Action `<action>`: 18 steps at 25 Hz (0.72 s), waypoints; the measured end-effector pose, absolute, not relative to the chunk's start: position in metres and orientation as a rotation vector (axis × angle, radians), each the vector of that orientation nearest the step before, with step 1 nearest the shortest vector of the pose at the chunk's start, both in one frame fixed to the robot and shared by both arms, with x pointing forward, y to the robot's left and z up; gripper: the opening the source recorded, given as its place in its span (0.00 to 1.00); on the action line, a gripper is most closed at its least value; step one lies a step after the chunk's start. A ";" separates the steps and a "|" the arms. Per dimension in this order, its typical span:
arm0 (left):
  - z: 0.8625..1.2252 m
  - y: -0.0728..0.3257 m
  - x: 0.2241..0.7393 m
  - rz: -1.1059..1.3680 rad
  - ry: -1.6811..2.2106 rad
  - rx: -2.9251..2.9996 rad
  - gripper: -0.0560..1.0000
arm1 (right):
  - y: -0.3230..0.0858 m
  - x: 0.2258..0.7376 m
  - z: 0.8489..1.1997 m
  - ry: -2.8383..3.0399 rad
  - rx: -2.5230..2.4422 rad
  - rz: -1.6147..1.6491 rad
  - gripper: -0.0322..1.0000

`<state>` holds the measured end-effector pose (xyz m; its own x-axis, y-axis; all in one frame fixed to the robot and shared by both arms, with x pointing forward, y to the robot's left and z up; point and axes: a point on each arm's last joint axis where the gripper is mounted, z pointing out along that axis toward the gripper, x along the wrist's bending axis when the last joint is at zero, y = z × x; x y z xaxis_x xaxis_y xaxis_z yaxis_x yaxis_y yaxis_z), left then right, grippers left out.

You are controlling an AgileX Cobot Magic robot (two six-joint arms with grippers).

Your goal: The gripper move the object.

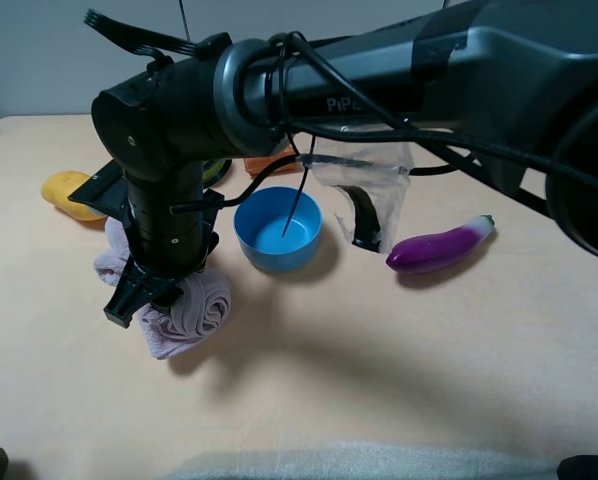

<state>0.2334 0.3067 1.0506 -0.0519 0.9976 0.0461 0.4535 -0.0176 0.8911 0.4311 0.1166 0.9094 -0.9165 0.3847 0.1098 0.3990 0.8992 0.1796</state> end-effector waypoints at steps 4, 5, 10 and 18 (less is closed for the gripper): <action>1.051 0.307 0.233 1.021 1.581 1.544 0.85 | 0.117 0.433 0.909 -2.993 -0.624 -0.324 0.40; 1.051 0.307 0.233 1.021 1.581 1.544 0.85 | 0.116 0.435 0.909 -2.993 -0.631 -0.326 0.40; 1.051 0.307 0.233 1.021 1.581 1.544 0.85 | 0.115 0.438 0.909 -3.015 -0.624 -0.326 0.40; 1.051 0.307 0.233 1.021 1.581 1.544 0.85 | 0.115 0.439 0.909 -3.030 -0.614 -0.326 0.40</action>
<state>0.2335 0.3067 1.0506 -0.0519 0.9976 0.0461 0.4527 -0.0177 0.8915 0.4391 0.1147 0.9089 -0.9216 0.3812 0.0735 0.3881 0.9002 0.1977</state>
